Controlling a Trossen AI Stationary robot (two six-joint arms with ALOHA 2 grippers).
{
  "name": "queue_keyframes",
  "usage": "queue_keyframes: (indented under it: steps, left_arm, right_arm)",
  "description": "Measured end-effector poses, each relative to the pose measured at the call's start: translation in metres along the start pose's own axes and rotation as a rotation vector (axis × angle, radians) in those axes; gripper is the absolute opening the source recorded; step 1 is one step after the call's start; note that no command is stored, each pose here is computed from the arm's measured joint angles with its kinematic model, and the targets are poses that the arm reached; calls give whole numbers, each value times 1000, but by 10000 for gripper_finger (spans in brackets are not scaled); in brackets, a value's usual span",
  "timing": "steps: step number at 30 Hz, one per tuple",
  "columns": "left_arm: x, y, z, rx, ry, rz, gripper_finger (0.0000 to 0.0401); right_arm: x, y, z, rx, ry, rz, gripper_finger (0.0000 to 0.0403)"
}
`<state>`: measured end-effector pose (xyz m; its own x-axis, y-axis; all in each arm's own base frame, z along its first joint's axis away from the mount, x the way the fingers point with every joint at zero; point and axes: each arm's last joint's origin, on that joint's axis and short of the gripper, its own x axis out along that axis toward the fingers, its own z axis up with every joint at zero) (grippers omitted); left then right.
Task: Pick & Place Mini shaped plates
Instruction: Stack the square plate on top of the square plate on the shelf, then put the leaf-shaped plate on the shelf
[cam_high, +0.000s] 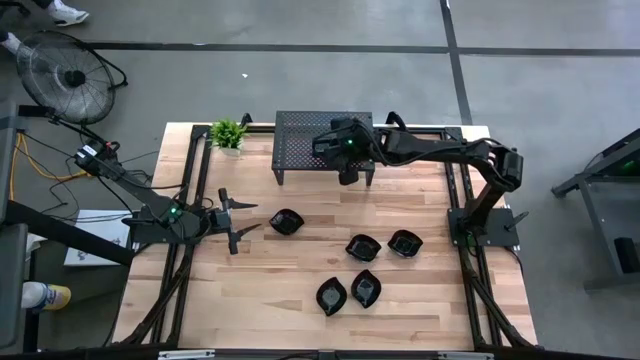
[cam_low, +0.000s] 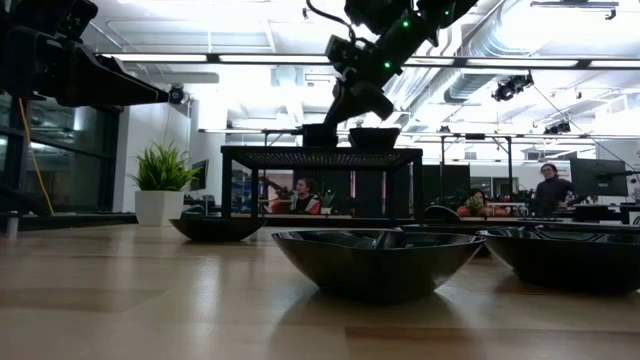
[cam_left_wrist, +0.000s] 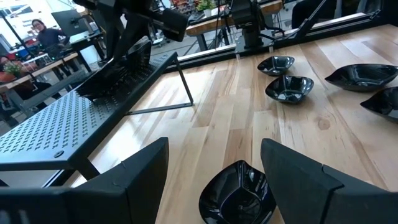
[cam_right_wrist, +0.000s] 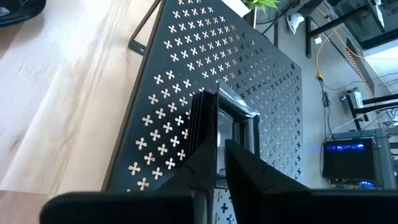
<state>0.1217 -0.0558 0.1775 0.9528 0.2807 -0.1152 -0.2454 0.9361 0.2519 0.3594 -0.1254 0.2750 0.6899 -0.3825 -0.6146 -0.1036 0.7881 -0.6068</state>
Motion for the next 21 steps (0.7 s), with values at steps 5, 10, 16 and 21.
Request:
queue_keyframes:
  steps: [5, 10, 16, 21]
  left_arm:
    - [0, 0, 0, 0, 0, 0, 250]
    - [0, 0, 0, 0, 0, 1, 250]
    - [0, 0, 0, 0, 0, 2, 250]
    - [0, 0, 0, 0, 0, 2, 250]
  right_arm:
    - [0, 0, 0, 1, 0, 0, 42]
    - [0, -1, 0, 3, -6, -5, 64]
    - [0, 0, 2, 7, -9, -12, 99]
    - [-1, 3, 5, 27, 28, -54, 118]
